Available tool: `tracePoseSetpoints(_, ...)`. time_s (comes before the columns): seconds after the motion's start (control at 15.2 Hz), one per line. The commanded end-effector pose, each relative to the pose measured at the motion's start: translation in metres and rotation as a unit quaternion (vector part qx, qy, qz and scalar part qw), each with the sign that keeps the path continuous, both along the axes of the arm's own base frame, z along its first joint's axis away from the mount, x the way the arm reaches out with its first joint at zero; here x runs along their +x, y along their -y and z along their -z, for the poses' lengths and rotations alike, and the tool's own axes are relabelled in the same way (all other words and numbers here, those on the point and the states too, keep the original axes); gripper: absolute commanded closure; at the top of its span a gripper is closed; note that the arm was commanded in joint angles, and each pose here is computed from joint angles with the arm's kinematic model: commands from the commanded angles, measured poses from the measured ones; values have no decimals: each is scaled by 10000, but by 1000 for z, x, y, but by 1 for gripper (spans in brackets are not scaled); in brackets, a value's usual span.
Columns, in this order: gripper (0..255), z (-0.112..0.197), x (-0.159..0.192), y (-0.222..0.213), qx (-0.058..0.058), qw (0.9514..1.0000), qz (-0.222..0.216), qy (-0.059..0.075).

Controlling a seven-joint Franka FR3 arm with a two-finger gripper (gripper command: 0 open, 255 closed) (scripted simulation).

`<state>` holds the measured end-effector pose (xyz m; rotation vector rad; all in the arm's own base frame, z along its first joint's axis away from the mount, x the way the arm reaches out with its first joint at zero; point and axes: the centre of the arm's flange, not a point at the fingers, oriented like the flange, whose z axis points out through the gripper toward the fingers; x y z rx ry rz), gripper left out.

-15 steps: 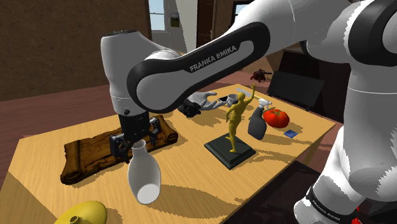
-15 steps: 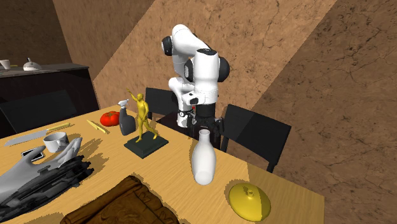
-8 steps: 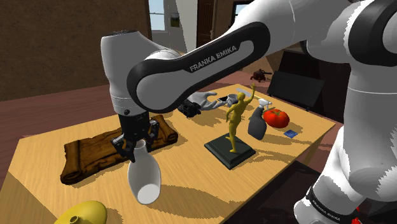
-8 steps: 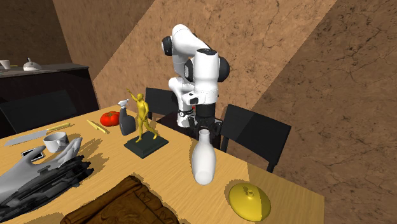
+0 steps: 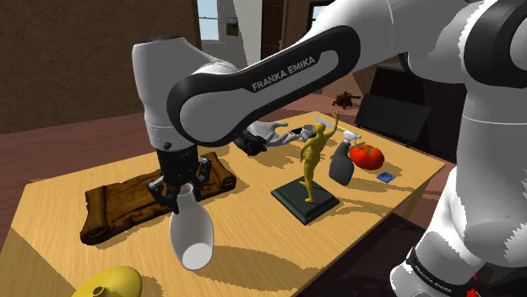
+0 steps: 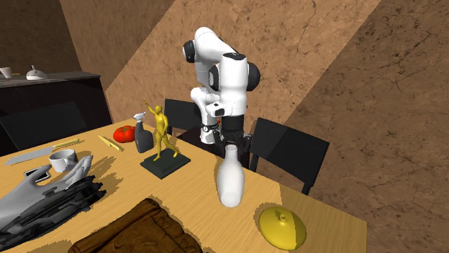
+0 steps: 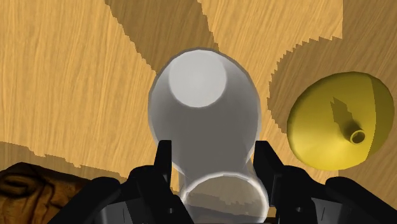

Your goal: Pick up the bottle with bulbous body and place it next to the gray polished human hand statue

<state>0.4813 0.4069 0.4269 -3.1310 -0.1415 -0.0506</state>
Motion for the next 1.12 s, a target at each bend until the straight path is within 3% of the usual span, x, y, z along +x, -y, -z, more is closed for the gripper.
tracePoseSetpoints(0.0,255,-10,0,1,1,10000,0,1)
tracePoseSetpoints(1.06,255,-94,0,1,1,10000,0,1)
